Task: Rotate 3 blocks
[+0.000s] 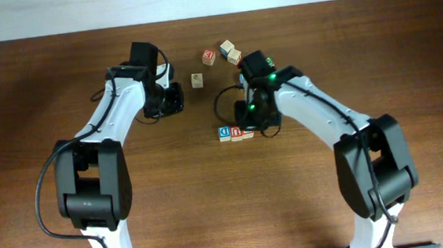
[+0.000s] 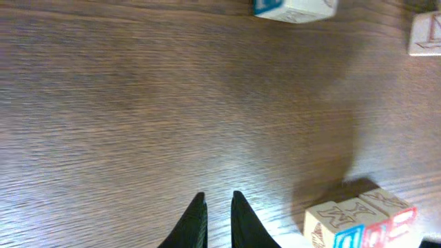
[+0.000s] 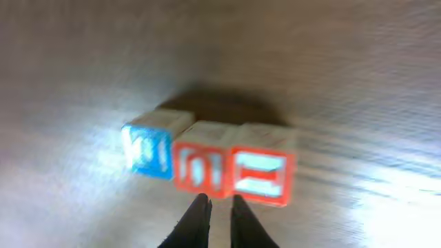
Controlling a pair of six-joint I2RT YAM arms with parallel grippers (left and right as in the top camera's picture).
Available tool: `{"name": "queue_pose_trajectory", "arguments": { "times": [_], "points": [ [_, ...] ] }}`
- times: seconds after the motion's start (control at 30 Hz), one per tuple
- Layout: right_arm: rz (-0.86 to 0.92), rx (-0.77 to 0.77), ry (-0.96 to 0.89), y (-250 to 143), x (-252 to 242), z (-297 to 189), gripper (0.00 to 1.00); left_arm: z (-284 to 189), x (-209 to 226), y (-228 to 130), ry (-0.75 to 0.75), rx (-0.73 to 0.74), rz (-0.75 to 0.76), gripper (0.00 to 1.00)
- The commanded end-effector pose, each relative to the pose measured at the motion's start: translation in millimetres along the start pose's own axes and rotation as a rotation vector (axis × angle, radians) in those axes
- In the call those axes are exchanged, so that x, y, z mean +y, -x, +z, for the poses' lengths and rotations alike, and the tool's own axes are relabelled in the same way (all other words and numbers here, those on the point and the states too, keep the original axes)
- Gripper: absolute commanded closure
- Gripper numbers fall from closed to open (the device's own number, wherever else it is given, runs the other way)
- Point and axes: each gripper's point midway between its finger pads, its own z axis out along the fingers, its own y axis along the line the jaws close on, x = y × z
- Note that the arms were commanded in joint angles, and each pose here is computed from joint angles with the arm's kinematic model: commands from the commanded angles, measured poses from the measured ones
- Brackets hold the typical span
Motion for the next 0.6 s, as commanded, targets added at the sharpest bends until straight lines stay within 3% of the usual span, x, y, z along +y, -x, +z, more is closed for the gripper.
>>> {"name": "queue_pose_trajectory", "arguments": {
  "times": [0.0,0.13,0.3,0.47,0.57],
  "points": [
    [-0.024,-0.018,0.002,0,12,-14,0.82,-2,12,7,0.054,-0.020,0.008,0.85],
    [-0.029,-0.020,-0.011,-4,16,-26,0.73,-3,18,9,0.088,-0.030,0.009,0.82],
    [-0.021,0.006,-0.114,-23,13,-20,0.72,-3,22,9,0.110,-0.033,0.008,0.79],
    [-0.003,-0.002,-0.190,-35,8,-8,0.62,-3,22,8,0.111,-0.030,0.007,0.78],
    [0.036,-0.025,-0.206,-34,2,-1,0.62,-3,22,8,0.111,-0.029,0.007,0.78]
  ]
}}
